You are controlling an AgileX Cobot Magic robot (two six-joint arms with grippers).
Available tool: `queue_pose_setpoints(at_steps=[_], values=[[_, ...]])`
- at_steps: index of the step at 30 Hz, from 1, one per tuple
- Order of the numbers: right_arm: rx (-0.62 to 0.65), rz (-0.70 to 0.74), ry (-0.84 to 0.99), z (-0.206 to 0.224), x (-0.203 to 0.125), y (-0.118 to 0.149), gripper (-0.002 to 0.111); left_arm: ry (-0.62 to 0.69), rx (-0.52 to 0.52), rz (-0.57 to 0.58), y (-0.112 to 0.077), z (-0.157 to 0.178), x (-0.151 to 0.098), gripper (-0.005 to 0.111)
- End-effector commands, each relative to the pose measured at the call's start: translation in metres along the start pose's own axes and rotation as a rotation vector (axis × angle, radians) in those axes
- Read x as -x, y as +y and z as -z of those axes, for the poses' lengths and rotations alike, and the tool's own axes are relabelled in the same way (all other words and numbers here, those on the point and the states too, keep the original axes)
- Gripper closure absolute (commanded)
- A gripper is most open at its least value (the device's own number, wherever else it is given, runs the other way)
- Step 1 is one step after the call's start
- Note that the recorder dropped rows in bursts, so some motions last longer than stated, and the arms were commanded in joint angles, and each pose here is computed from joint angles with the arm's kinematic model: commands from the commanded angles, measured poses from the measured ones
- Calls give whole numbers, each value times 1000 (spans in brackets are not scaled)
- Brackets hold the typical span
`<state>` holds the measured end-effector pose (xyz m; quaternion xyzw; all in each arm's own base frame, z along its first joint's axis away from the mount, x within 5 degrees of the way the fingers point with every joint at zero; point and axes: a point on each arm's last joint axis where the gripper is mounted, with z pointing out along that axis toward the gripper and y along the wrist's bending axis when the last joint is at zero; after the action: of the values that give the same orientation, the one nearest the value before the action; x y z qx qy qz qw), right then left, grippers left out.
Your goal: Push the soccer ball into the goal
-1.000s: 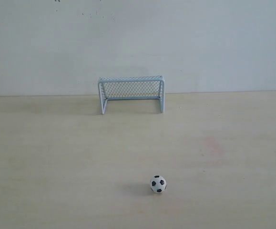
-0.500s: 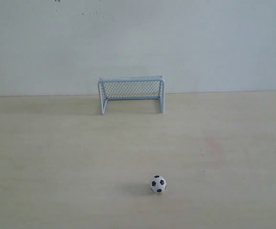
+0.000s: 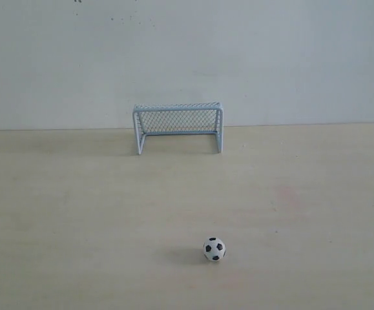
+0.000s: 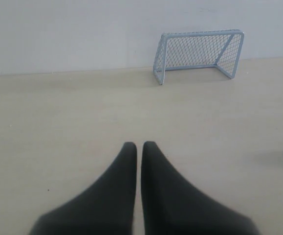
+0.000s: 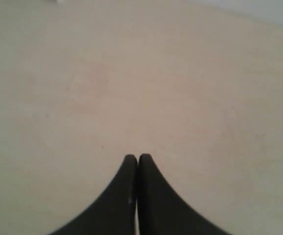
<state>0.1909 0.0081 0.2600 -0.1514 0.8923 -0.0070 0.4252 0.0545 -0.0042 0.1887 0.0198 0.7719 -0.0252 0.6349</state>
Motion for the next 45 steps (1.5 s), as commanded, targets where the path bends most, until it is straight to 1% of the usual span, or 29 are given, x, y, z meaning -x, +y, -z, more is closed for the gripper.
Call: queue_pose_setpoints(at_steps=[1, 6, 8, 11, 13, 16, 19, 21, 25, 30, 34, 37, 45], values=[[126, 149, 196, -36, 8, -3, 108, 2, 2, 4, 0, 0, -1, 102], [290, 390, 319, -63, 20, -6, 108, 2, 2, 4, 0, 0, -1, 102], [339, 458, 336, -71, 20, -6, 108, 2, 2, 4, 0, 0, -1, 102], [404, 487, 317, -79, 21, -2, 108, 2, 2, 4, 0, 0, -1, 102], [481, 545, 290, -82, 21, 7, 108, 2, 2, 4, 0, 0, -1, 102], [627, 664, 248, -84, 22, 32, 108, 2, 2, 4, 0, 0, -1, 102], [706, 703, 221, -85, 24, 58, 108, 2, 2, 4, 0, 0, -1, 102], [751, 776, 209, -85, 25, 77, 108, 2, 2, 4, 0, 0, -1, 102], [766, 915, 176, -85, 25, 103, 108, 2, 2, 4, 0, 0, -1, 102], [722, 1033, 148, -94, 24, 120, 108, 2, 2, 4, 0, 0, -1, 102], [733, 1162, 215, -104, 21, 121, 108, 2, 2, 4, 0, 0, -1, 102], [770, 1223, 270, -111, 29, 121, 108, 2, 2, 4, 0, 0, -1, 102], [867, 1317, 380, -126, 59, 121, 108, 2, 2, 4, 0, 0, -1, 102]])
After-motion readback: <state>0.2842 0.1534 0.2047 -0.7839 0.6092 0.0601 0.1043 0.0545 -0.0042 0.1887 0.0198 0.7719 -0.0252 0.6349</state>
